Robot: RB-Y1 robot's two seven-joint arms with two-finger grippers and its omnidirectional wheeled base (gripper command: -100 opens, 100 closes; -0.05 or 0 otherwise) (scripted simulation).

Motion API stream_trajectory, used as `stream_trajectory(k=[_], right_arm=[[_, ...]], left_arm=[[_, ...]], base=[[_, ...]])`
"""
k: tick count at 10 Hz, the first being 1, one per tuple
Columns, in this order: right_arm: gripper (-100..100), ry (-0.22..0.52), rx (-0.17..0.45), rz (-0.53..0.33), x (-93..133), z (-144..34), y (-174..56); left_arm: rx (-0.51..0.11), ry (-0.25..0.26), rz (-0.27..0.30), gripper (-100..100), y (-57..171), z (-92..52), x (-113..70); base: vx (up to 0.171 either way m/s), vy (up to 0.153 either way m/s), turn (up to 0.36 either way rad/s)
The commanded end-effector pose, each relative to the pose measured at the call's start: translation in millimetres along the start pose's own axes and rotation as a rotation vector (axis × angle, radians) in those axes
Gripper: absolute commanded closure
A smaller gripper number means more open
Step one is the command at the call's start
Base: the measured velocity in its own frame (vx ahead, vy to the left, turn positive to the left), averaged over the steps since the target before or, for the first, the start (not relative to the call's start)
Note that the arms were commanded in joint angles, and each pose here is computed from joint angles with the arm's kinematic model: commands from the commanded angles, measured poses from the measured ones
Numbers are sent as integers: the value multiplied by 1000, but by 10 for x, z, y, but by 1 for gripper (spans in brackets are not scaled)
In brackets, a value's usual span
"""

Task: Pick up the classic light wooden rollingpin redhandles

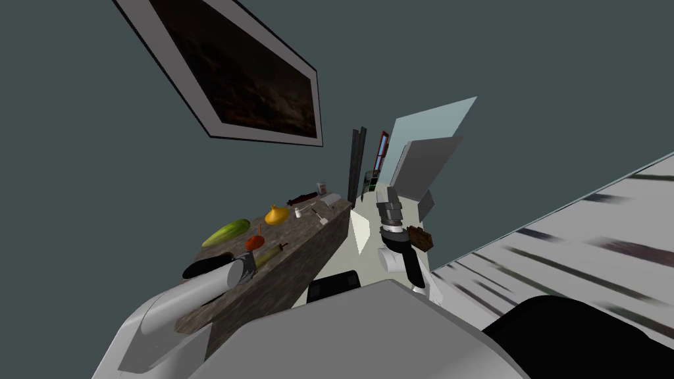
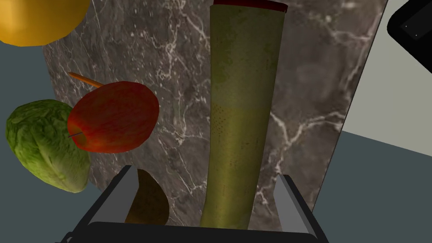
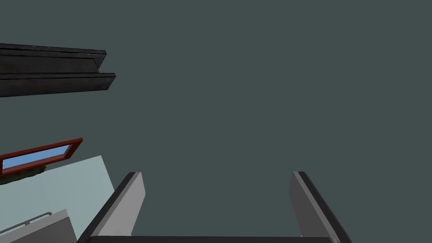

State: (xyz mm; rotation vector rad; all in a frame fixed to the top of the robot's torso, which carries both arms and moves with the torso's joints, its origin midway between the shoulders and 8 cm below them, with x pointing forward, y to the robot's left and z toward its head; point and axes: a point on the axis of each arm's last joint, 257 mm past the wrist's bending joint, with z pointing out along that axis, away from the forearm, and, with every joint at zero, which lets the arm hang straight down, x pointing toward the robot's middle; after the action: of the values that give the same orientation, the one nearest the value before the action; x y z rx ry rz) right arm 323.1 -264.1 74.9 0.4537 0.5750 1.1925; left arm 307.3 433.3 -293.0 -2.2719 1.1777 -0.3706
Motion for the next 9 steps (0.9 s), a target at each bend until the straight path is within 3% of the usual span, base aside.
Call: stream_trajectory(k=[1, 3, 4, 5, 6, 9], right_arm=[[0, 0, 0, 0, 0, 0, 0], [0, 0, 0, 0, 0, 0, 0], [0, 0, 0, 0, 0, 0, 0], [0, 0, 0, 0, 0, 0, 0], [0, 0, 0, 0, 0, 0, 0], [0, 0, 0, 0, 0, 0, 0]], left_arm=[[-49, -11, -14, -100, 153, 25, -33], [-98, -14, -34, -100, 317, 46, -35], [-79, -13, -27, -100, 258, 31, -30], [-84, -13, -28, 0, 272, 29, -31], [-84, -12, -26, -100, 276, 100, -18], [-83, -8, -22, -100, 293, 241, 9]], base=[[36, 18, -113], [31, 15, -64], [12, 7, -10], [0, 0, 0], [4, 4, 17], [8, 8, 16]])
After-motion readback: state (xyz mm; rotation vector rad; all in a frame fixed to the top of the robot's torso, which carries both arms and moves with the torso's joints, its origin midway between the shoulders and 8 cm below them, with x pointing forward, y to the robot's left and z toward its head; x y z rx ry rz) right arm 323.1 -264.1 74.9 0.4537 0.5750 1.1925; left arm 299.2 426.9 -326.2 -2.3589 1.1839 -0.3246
